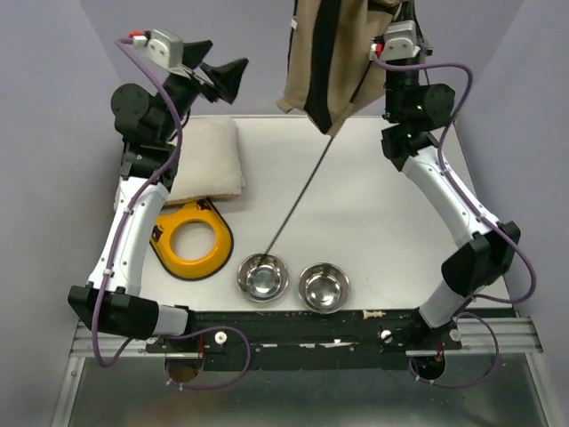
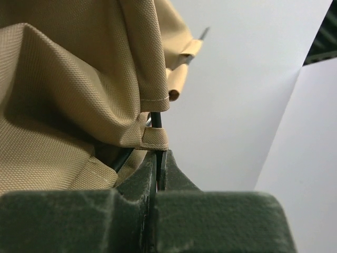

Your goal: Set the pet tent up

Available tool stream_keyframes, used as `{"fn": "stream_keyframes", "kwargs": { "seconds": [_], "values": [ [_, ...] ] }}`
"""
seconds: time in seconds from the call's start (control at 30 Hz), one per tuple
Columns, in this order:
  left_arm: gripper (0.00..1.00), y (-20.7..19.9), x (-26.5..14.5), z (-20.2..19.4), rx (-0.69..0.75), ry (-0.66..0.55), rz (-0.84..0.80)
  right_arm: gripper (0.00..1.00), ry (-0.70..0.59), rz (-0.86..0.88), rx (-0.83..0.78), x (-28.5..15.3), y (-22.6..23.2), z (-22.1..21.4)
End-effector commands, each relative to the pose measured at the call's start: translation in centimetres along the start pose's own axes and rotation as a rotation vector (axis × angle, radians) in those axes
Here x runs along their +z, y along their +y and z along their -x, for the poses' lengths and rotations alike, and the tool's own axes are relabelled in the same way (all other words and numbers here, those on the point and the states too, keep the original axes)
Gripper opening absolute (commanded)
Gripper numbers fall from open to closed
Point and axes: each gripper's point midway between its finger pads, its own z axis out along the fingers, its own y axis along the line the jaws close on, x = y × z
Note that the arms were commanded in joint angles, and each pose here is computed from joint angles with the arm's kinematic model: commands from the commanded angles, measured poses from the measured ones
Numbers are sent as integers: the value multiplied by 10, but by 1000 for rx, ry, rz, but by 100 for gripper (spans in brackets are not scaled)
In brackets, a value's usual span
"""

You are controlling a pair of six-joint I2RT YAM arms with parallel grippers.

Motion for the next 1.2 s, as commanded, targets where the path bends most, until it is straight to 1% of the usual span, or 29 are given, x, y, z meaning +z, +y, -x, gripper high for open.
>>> {"fn": "stream_keyframes", "kwargs": {
  "seconds": [0.0, 0.03, 0.07, 0.13, 0.2, 0.27, 0.33, 0.43, 0.53, 0.6, 0.77, 0.8, 0.87, 0.93, 1.0, 1.13, 1.17],
  "values": [
    [97, 32, -2, 45, -135, -79, 21, 1, -115, -175, -188, 18, -31, 29],
    [96, 24, -3, 49, -168, -86, -43, 1, -117, -188, -234, 20, -28, 26],
    [94, 12, -5, 50, -167, -84, -116, 1, -105, -192, -270, 23, -25, 21],
    [93, -4, -10, 45, -155, -65, -179, 1, -48, -199, -352, 28, -15, 4],
    [93, 0, -13, 32, -174, -44, -145, 1, 44, -238, -390, 33, -7, -16],
    [93, 5, -16, 19, -180, -30, -120, 1, 62, -258, -427, 32, 9, -36],
    [93, 9, -17, 4, -181, -7, -107, 1, 107, -239, -424, 32, 31, -62],
    [93, 10, -19, -21, -193, 46, -128, 1, 188, -228, -383, 34, 61, -96],
    [93, 9, -23, -43, -169, 100, -151, 1, 210, -217, -356, 32, 85, -111],
    [93, 12, -25, -56, -167, 123, -143, 1, 225, -175, -343, 29, 104, -120],
    [93, 18, -26, -91, -207, 181, -131, 1, 248, -143, -290, 19, 137, -143],
    [92, 18, -26, -101, -215, 199, -137, 2, 247, -126, -272, 18, 144, -143],
    [91, 18, -28, -115, -211, 228, -134, 21, 258, -51, -254, 13, 159, -148],
    [91, 18, -30, -126, -210, 243, -134, 29, 271, -8, -226, 10, 165, -150],
    [91, 22, -31, -136, -209, 264, -121, 42, 279, 52, -225, 4, 169, -150],
    [91, 24, -30, -148, -198, 282, -128, 70, 229, 210, -160, -22, 174, -131],
    [91, 25, -29, -151, -197, 287, -127, 74, 223, 266, -145, -32, 174, -126]
  ]
}}
